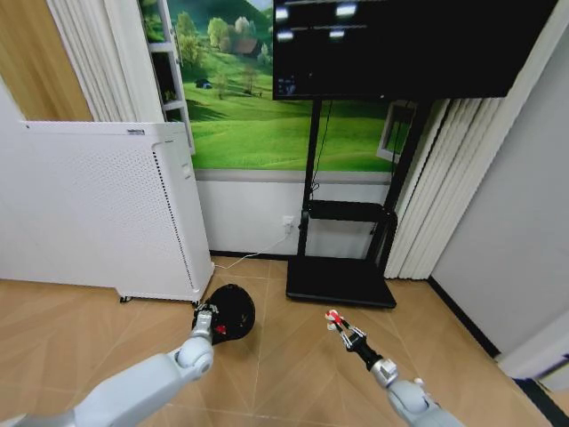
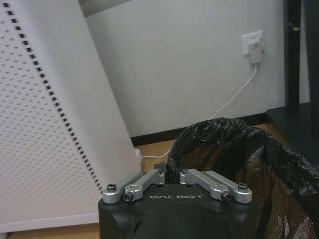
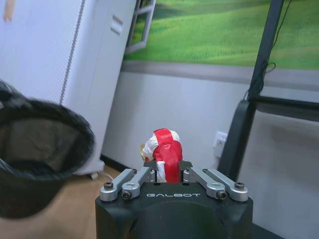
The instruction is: Pick up the trash bin and place the garbage on the floor into it.
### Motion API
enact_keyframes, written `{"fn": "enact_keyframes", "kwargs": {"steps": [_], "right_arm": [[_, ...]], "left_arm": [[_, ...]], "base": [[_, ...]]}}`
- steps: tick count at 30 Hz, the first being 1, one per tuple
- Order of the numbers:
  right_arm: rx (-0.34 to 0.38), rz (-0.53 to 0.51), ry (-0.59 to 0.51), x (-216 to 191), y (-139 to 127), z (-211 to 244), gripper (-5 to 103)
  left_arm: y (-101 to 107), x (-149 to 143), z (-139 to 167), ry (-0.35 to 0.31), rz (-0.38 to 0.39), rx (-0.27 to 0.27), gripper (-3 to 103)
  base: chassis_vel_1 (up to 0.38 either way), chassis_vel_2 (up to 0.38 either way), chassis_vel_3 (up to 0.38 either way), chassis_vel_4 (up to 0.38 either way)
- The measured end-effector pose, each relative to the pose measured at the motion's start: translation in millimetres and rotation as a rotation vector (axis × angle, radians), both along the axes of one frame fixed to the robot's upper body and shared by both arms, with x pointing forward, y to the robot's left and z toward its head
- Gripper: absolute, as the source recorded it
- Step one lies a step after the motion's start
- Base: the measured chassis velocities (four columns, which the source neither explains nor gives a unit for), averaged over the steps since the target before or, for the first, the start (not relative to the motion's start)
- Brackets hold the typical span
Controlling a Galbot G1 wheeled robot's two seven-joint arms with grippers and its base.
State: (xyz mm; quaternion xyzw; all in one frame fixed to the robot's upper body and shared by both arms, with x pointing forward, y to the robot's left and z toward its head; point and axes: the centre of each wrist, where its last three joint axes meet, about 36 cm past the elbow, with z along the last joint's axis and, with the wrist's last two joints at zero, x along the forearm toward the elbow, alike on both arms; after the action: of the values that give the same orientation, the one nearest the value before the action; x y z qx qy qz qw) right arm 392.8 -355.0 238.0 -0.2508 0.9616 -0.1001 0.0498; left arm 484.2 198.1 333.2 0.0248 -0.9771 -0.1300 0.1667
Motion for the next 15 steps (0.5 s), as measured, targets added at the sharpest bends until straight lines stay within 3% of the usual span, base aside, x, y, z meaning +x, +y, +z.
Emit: {"fn": "enact_keyframes", "kwargs": {"steps": [3,5,6,9,10,15], "right_arm": [[0.041,0.020,0.009,-5,14,6,20],[0.056,0.052,0.001,-7,26,12,20],[0.056,0.052,0.001,-7,26,12,20],[0.068,0.058,-0.007,-3,32,13,20],[0.068,0.058,-0.007,-3,32,13,20],[0.076,0.050,-0.003,-7,33,12,20]], "left_arm": [[-18,7,-3,0.000,-0.018,-0.009,7],[-45,10,-6,0.003,-0.052,-0.020,7],[-45,10,-6,0.003,-0.052,-0.020,7],[-83,5,-8,0.016,-0.108,-0.029,7],[-83,5,-8,0.016,-0.108,-0.029,7],[-126,-6,-5,0.027,-0.184,-0.043,7]], "base": [[0.000,0.000,0.000,0.000],[0.000,0.000,0.000,0.000],[0.000,0.000,0.000,0.000],[0.000,0.000,0.000,0.000],[0.000,0.000,0.000,0.000],[0.000,0.000,0.000,0.000]]}}
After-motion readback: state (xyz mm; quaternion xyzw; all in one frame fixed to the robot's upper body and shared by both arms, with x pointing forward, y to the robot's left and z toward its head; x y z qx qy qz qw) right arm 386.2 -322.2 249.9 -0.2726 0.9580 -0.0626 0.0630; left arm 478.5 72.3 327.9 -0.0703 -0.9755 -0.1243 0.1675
